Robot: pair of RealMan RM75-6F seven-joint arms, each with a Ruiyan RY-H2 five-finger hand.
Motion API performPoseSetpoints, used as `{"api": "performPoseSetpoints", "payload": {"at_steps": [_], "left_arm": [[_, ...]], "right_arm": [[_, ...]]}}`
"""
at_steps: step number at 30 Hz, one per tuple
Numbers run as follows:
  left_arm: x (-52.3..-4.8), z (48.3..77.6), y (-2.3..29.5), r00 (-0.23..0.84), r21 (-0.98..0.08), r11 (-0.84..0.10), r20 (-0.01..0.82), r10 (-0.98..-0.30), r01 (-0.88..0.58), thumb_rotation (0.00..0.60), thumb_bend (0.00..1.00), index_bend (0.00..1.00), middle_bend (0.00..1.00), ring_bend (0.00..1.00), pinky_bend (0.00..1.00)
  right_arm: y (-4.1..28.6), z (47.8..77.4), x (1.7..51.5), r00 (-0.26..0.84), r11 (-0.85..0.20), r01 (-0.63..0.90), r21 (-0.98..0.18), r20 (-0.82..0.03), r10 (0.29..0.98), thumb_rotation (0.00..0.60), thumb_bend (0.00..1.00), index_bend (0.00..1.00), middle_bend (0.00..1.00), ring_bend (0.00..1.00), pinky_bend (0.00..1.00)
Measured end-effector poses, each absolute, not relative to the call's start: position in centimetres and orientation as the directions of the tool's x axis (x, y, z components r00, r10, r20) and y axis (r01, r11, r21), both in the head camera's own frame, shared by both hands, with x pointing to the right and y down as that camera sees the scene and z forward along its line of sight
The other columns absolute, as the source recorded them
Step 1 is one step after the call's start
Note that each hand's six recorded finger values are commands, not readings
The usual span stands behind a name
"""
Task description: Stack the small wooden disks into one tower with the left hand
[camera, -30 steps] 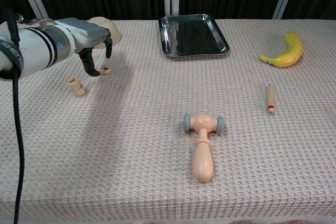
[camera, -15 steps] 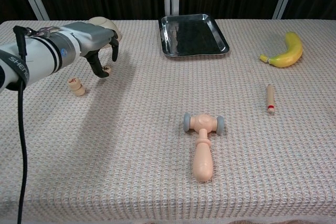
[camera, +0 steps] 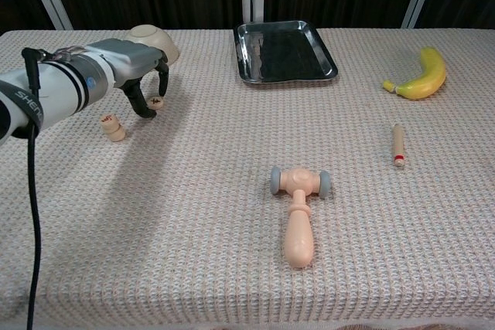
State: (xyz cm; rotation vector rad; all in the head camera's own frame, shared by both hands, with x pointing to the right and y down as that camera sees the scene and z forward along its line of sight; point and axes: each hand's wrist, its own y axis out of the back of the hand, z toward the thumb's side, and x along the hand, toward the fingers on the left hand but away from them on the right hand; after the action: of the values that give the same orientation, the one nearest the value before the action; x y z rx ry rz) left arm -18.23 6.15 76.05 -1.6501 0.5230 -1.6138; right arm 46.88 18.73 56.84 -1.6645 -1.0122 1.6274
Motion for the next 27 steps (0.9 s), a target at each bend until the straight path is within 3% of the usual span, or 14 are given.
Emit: {"api": "performPoseSetpoints", "payload": {"at_steps": [14,27], "left_arm": [[-18.64,76.41,6.22,0.109,-0.743,-0.631,0.662,-0.741,0.224,0.600,0.25,0.44,0.05,0.00,0.00],[-18.59,76.09,6.11,0.119,-0.753,-0.624,0.653,-0.748,0.209,0.600,0.27,0.53,0.07,0.00,0.00]], "right_arm": [[18.79,57.13,46.78,-0.039,-0.544,0.108,-0.832,-0.550,0.834,0.600,0.14,0.00,0.00,0.00,0.00],[18.75,57.13,46.80,-0.041,-0.544,0.108,-0.832,-0.550,0.834,0.600,0.14,0.00,0.00,0.00,0.00]]}}
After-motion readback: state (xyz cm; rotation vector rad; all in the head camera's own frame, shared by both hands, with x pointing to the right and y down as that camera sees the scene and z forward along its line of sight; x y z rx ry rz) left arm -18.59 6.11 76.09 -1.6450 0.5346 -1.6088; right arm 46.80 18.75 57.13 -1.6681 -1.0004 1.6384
